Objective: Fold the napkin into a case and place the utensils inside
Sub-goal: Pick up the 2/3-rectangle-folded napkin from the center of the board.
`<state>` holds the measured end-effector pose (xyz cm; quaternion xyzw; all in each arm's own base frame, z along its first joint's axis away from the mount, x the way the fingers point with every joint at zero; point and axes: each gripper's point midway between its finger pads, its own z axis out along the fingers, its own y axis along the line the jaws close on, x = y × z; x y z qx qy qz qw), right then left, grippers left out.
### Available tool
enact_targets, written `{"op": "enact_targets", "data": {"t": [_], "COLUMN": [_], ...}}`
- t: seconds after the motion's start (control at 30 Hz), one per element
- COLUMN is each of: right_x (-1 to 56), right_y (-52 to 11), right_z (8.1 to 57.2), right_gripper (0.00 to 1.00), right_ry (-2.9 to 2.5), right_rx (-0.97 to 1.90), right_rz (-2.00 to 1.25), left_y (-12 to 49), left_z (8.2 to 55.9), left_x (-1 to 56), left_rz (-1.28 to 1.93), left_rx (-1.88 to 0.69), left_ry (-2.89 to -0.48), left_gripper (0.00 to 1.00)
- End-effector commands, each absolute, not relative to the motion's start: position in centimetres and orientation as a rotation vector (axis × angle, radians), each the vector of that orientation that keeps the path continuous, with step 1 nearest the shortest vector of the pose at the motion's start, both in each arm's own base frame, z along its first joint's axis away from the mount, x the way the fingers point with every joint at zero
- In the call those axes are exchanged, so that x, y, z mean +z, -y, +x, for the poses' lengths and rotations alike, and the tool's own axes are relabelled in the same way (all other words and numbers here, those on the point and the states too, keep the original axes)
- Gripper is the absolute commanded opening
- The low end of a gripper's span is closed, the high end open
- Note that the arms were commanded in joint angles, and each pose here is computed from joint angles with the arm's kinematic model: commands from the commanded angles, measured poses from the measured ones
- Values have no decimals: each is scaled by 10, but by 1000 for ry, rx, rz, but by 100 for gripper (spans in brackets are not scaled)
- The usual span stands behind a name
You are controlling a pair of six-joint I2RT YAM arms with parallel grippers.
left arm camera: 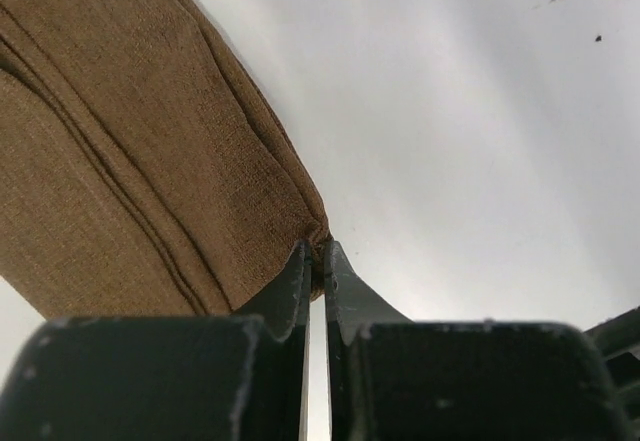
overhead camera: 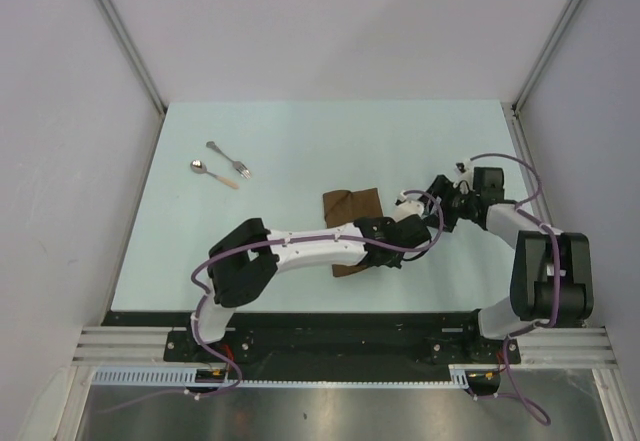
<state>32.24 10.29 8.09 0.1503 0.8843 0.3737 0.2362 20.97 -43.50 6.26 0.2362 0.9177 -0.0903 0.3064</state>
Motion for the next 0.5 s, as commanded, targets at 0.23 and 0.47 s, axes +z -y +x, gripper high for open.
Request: {"op": "enact_targets", "data": {"t": [0.23, 0.47], "right_x": [56, 43], "right_y": [-166, -184], "right_z": [311, 303], "right_gripper": [71, 69], "right_ry": [-2477, -2497], "right_rx": [1212, 1252], "right_rz": [336, 330], "left_y": [419, 416], "left_z": [210, 212], "left_x": [92, 100], "left_rz": [544, 522], "left_rx": [-303, -314], "left_ry": [-2408, -2404], "left_gripper": [0, 0]}}
